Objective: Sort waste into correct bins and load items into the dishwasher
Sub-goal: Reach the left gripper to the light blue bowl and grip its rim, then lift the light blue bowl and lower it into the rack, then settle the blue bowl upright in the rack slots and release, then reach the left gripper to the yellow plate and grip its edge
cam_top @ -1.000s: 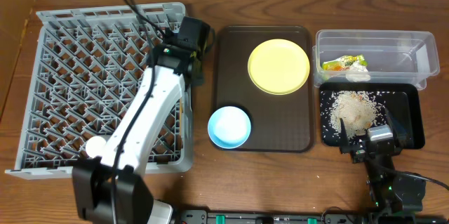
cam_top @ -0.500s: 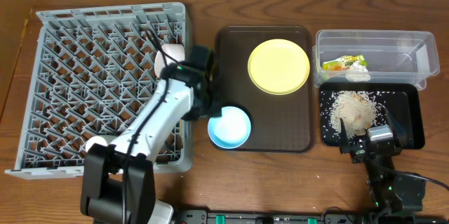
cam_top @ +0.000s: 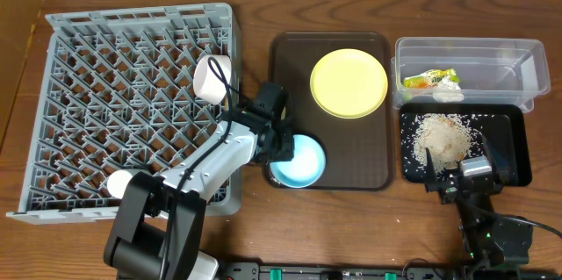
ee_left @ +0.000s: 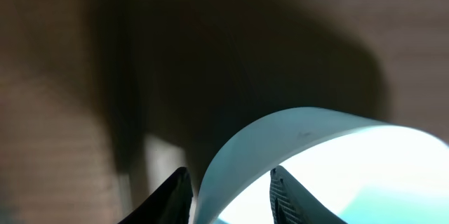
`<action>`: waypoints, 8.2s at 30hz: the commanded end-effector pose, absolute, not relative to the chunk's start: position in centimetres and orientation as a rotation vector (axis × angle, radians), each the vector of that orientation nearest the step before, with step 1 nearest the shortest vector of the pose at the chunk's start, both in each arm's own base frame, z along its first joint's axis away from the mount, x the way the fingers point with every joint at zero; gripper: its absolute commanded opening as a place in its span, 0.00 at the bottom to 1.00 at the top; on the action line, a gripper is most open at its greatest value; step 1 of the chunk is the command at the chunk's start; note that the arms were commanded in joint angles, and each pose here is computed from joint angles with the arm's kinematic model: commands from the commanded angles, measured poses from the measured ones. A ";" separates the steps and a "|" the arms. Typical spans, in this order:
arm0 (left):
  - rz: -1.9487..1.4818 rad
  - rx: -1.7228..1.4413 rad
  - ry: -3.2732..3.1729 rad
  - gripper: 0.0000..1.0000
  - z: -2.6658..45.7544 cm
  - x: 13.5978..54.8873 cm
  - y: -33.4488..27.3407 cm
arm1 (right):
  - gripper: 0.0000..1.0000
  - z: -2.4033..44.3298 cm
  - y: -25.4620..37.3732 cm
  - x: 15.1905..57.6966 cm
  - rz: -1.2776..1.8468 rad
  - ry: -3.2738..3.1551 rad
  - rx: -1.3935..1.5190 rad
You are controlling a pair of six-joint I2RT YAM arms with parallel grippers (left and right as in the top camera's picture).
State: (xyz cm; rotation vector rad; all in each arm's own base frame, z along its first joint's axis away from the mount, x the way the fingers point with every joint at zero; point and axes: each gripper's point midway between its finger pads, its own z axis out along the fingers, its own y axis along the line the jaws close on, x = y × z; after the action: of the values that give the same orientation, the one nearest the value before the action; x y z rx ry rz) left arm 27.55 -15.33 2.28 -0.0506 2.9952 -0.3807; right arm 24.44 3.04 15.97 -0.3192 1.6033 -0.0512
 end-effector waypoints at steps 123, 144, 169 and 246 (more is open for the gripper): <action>1.644 -0.015 1.935 0.08 19.5 29.1 5.1 | 0.99 15.9 2.7 24.5 -0.052 1.609 -0.297; 1.569 -0.034 2.050 0.07 17.0 28.6 5.2 | 0.99 15.9 2.7 24.5 -0.052 1.609 -0.297; 1.625 -0.022 2.033 0.07 17.5 28.5 5.9 | 0.99 15.9 2.7 24.5 -0.052 1.609 -0.297; -0.826 -0.430 2.719 0.34 -2.2 39.2 -24.0 | 0.99 15.9 2.7 24.5 -0.052 1.609 -0.297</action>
State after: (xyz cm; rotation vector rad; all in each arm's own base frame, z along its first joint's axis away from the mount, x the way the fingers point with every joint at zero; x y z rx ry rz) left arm 41.02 -24.59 1.17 -0.2478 2.6046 -0.7931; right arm 24.44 3.04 15.96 -0.3193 1.6037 -0.0512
